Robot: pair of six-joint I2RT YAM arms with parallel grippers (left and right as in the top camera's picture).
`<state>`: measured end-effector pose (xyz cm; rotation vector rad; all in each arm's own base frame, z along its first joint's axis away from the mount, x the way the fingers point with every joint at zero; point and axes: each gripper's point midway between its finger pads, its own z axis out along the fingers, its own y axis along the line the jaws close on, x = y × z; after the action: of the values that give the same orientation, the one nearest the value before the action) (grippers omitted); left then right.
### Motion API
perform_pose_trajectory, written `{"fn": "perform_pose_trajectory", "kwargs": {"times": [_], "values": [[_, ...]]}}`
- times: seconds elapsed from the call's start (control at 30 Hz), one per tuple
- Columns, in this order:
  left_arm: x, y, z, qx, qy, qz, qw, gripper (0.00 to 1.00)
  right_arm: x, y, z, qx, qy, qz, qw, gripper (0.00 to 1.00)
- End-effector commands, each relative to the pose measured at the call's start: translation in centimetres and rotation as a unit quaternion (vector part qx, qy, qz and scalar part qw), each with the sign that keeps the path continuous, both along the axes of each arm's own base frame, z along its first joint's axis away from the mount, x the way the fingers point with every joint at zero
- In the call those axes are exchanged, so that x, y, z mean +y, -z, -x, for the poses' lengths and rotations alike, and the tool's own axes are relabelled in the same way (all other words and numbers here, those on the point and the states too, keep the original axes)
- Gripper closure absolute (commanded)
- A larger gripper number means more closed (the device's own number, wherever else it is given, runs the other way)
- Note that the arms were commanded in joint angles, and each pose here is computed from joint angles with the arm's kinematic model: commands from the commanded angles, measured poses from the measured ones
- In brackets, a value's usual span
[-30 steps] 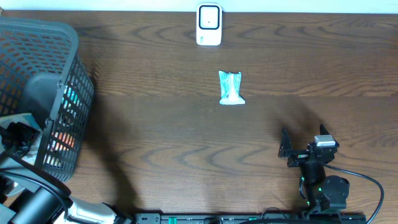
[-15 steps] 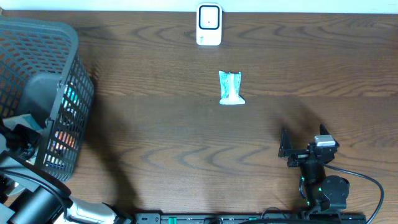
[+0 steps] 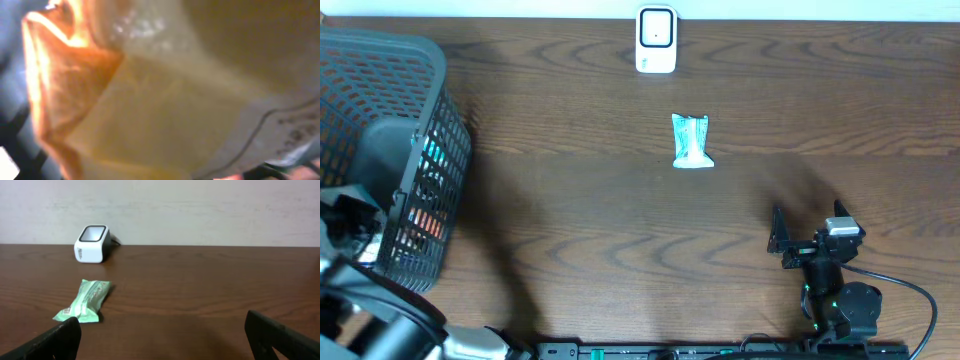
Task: Scan the item barcode
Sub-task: 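Grasp the white-and-orange snack bag in the basket with the left gripper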
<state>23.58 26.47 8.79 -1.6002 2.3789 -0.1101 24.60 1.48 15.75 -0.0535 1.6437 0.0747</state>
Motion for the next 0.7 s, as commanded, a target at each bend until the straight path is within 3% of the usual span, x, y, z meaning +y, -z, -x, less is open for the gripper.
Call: {"fn": "perform_pose_trajectory", "kwargs": {"times": [0.0, 0.13, 0.43, 0.67], "values": [[0.4, -8.6, -2.7, -0.123, 0.005, -0.066, 0.990, 0.93, -0.3, 0.0, 0.0, 0.000, 0.007, -0.005, 1.000, 0.01], [-1.3, -15.7, -3.6, -0.232, 0.014, -0.111, 0.966, 0.93, -0.3, 0.0, 0.0, 0.000, 0.007, -0.005, 1.000, 0.01], [-5.7, -28.7, -1.3, -0.399, -0.041, -0.200, 0.894, 0.93, -0.3, 0.0, 0.0, 0.000, 0.007, -0.005, 1.000, 0.01], [-15.1, -33.4, -4.3, -0.489, 0.119, -0.184, 0.845, 0.93, -0.3, 0.0, 0.0, 0.000, 0.007, -0.005, 1.000, 0.01]]}}
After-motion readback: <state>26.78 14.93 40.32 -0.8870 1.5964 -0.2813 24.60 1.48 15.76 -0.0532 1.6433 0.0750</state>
